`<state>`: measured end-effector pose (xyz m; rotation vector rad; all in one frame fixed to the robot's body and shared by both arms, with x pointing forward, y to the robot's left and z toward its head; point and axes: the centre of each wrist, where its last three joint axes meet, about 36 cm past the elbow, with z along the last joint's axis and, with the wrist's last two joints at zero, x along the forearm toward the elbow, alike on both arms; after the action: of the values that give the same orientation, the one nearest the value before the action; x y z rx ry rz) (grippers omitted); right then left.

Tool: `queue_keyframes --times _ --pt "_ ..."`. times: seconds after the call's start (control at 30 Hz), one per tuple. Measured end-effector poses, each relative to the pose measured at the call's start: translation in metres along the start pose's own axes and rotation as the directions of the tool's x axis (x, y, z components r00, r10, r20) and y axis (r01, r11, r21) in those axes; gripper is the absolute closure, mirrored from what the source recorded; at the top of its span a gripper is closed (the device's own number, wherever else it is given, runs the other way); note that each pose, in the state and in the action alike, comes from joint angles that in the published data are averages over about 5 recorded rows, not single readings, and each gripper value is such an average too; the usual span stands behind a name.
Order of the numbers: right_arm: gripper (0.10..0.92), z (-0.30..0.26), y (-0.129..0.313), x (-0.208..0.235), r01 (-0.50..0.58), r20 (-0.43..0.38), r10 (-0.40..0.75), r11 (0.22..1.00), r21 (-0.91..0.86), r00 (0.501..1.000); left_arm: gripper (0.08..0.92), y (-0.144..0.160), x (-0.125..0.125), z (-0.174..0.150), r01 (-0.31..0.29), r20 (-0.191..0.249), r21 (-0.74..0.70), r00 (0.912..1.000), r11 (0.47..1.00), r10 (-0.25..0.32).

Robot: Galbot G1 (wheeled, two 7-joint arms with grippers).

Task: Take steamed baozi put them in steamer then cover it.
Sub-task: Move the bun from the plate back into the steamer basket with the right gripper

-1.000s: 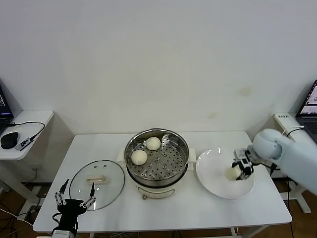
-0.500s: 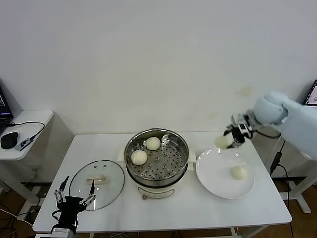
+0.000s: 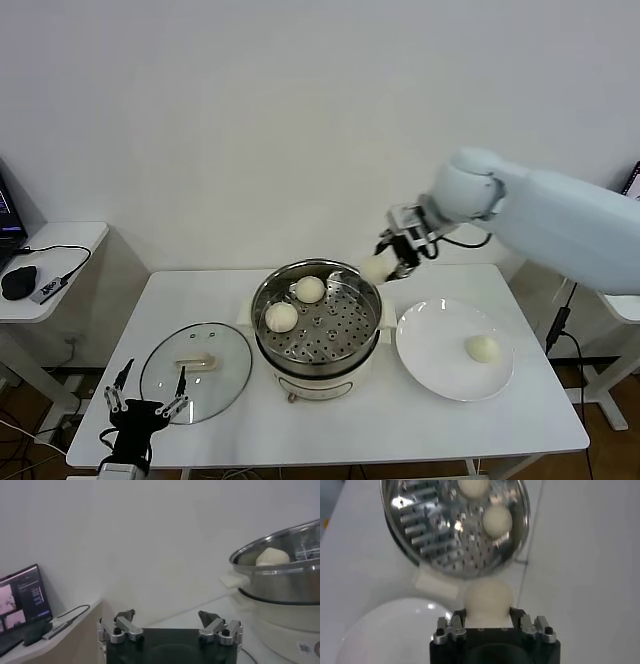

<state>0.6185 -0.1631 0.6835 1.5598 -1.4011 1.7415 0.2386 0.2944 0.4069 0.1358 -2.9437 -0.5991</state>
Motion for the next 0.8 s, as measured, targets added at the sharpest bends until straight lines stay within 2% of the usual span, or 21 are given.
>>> queue_keyframes --times 0.17,0.43,0.8 --pt "0.454 -0.031 0.000 -0.031 0.024 0.051 -0.029 0.994 0.106 0.998 0.177 0.002 0.002 0.000 0.013 -0.005 0.002 0.9999 1.000 -0.013" --pt "0.454 -0.069 0.008 -0.075 0.043 0.088 -0.074 0.948 0.317 0.993 0.177 0.004 0.005 0.002 0.029 -0.010 0.009 0.9995 1.000 -0.029" --pt "0.454 -0.090 0.020 -0.097 0.069 0.117 -0.144 0.869 0.490 0.983 0.177 0.004 0.006 0.002 0.034 -0.007 0.013 0.9994 0.999 -0.034"
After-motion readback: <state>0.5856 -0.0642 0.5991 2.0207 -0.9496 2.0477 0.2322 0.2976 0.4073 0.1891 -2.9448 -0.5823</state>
